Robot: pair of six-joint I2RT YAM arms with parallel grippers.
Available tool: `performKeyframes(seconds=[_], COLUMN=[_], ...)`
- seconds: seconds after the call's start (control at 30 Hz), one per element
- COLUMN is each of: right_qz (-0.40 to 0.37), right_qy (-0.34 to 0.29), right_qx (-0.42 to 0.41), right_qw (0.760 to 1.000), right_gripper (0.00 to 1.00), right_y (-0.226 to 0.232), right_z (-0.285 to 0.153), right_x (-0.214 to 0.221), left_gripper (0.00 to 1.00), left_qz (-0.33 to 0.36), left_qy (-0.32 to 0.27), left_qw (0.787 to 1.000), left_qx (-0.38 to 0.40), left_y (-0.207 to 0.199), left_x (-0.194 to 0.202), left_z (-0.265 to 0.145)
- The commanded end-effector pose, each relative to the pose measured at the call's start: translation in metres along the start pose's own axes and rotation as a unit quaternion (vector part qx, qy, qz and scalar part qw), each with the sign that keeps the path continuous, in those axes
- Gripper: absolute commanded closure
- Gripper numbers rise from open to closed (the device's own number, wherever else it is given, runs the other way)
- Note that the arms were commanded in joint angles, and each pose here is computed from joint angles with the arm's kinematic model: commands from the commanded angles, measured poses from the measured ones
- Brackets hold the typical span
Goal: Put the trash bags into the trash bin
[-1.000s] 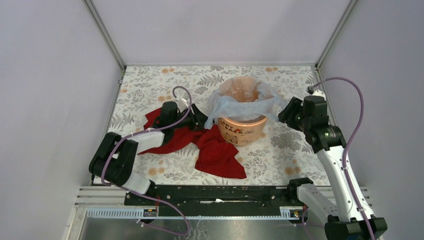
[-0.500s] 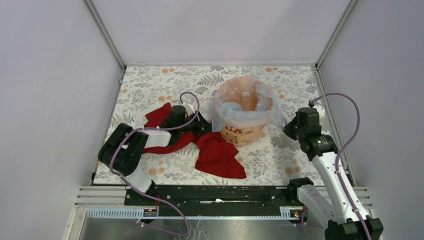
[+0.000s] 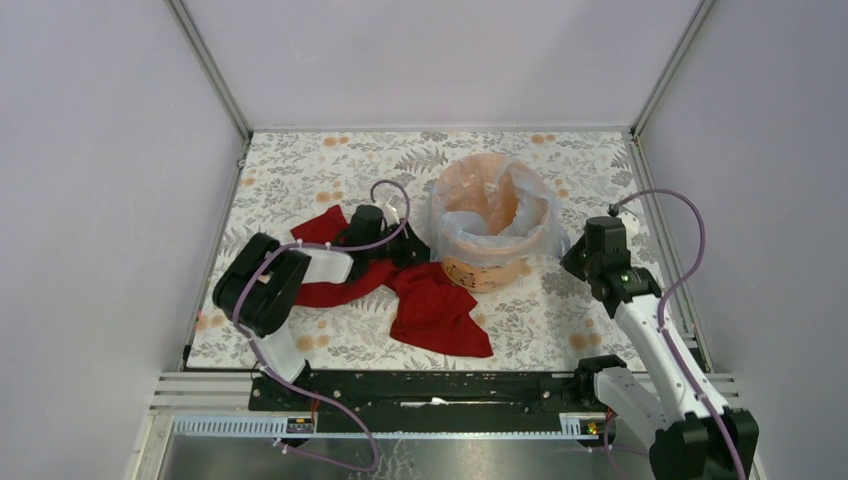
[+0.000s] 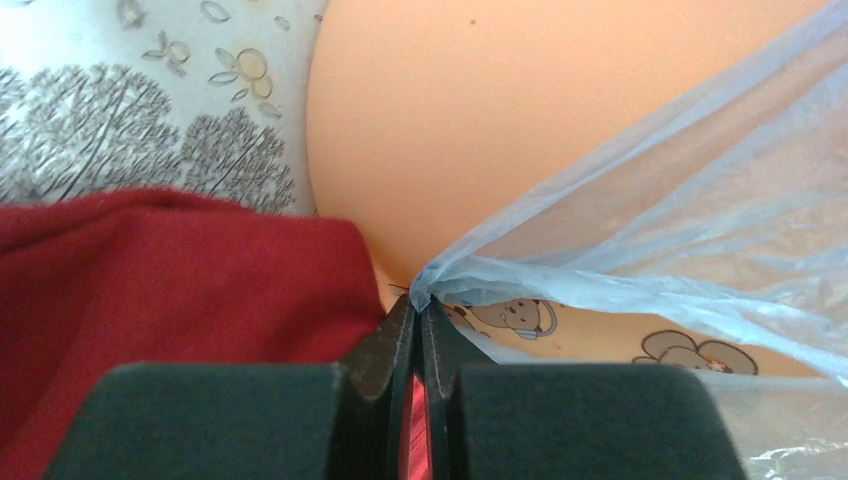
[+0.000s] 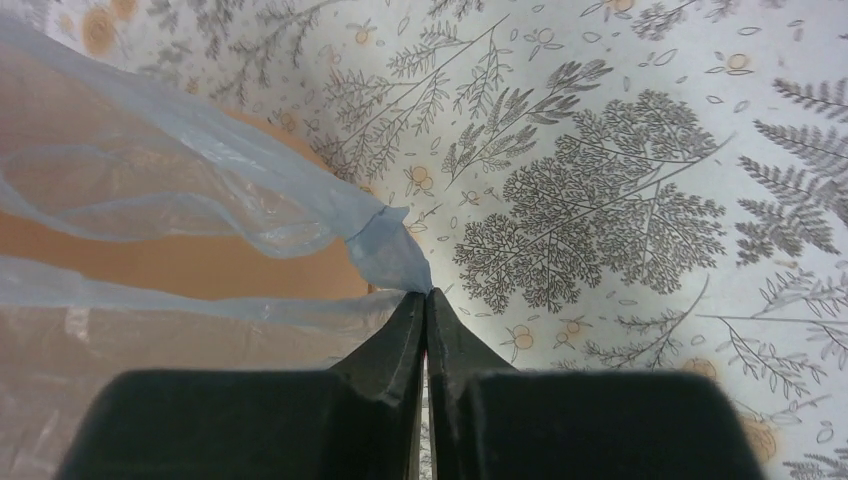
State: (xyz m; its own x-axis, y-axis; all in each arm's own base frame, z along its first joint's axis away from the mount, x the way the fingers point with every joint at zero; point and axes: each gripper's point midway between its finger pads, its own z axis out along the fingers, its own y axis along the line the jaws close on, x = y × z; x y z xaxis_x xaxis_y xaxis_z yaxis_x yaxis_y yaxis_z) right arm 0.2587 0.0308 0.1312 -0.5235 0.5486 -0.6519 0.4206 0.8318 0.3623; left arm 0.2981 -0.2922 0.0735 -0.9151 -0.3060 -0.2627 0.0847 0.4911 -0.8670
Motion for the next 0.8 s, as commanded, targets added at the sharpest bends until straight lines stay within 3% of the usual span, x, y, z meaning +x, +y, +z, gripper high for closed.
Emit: performKeyframes(seconds=[0.0, 0.07, 0.23, 0.43, 0.67, 0.77], right_qz=[-0.031, -0.034, -0.028, -0.023, -0.043, -0.039], right_qy=[0.022, 0.041, 0.050, -0.056, -0.138, -0.180], right_qx=[-0.028, -0.037, -0.045, 0.023, 0.094, 0.082], right_qw=[0.999, 0.998, 0.997, 0.998, 0.985, 0.979], right_gripper=[0.87, 0.79, 0.78, 0.45, 0.43, 0.34], right_y=[0.014, 0.013, 0.009, -0.005, -0.006, 0.008], right_z=[0.019, 0.025, 0.022, -0.015, -0.056, -0.063], right_x=[0.006, 0.019, 0.031, -0.031, -0.104, -0.133], left_gripper=[0.93, 0.92, 0.92, 0.92, 0.90, 0.89], left_qz=[0.033, 0.038, 0.048, 0.060, 0.052, 0.053], left_qy=[0.002, 0.005, 0.006, 0.003, 0.000, 0.001], left_qw=[0.999, 0.999, 0.999, 0.998, 0.999, 0.999], left_qx=[0.016, 0.019, 0.021, 0.009, 0.012, 0.014], left_y=[-0.023, -0.028, -0.037, -0.037, -0.033, -0.034], left_x=[-0.012, -0.013, -0.019, -0.026, -0.036, -0.037], left_z=[0.024, 0.032, 0.043, 0.042, 0.037, 0.036])
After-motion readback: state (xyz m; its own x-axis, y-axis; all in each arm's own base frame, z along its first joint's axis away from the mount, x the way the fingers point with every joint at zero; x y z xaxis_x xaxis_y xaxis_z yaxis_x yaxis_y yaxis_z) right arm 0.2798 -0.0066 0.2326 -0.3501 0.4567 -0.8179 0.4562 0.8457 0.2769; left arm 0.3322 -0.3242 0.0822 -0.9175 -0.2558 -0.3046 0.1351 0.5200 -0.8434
